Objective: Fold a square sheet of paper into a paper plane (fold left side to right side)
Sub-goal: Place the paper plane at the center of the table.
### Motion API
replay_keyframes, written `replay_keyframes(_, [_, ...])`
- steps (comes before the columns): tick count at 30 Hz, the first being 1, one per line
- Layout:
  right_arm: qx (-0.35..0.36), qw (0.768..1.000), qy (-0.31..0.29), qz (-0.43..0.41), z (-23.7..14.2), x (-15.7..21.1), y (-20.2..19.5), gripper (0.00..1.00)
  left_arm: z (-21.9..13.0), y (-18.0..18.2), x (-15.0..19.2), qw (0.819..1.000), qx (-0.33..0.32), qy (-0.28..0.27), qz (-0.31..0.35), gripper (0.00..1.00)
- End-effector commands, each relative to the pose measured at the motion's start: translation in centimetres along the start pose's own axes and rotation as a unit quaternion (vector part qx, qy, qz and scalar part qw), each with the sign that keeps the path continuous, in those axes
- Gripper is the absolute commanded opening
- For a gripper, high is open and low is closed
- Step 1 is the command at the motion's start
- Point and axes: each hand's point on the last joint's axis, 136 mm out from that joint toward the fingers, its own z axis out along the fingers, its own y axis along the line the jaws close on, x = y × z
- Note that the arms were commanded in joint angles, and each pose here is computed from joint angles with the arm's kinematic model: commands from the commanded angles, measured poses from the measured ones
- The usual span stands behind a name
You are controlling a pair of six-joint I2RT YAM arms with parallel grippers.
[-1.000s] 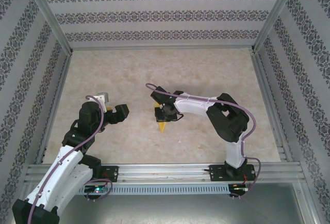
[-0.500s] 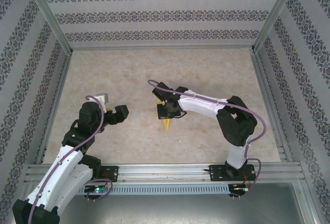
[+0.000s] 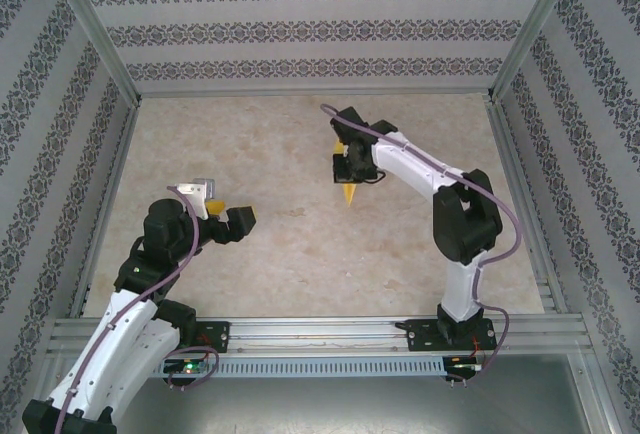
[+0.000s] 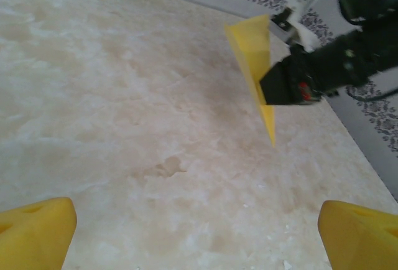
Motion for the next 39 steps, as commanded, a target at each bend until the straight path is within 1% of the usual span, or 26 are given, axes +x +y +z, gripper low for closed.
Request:
replay_keyframes(1, [0.03,0.999,0.04,-0.016,1.5,-0.3,-2.1,0.0,-0.5,-1.2,-1.7,0.999,0.028,-0.027,0.027,1.0])
replay_keyframes(6, [0.045,0.997,0.058,-0.009,3.8,-2.2,-3.7,0.0,-0.4,-1.0,-1.5,0.999,0.024,-0.022,0.02,1.0])
replay_keyframes(11, [0.071,0.994,0.079,-0.011,5.5,-3.0,-5.1,0.0,-0.4,-0.9,-1.5,0.999,0.019,-0.021,0.014,1.0])
replay_keyframes(18, [0.07,0.994,0.09,0.0,7.1,-3.1,-6.1,0.0,-0.2,-0.6,-1.4,1.0,0.014,-0.019,0.007,1.0])
replay_keyframes(30, [0.068,0.992,0.102,0.004,8.6,-2.5,-6.6,0.0,0.1,-0.3,-1.1,1.0,0.011,-0.016,0.004,1.0])
replay_keyframes(35, [0.069,0.992,0.107,0.006,9.3,-2.0,-6.8,0.09,0.1,-0.2,-1.2,1.0,0.008,-0.017,0.003,1.0])
replay_keyframes(38, [0.071,0.992,0.107,0.009,9.5,-1.7,-7.0,0.15,0.1,-0.1,-1.1,1.0,0.007,-0.017,0.003,1.0])
replay_keyframes(39, [0.071,0.992,0.106,0.009,9.5,-1.7,-7.0,0.18,0.1,-0.1,-1.1,1.0,0.006,-0.017,0.003,1.0])
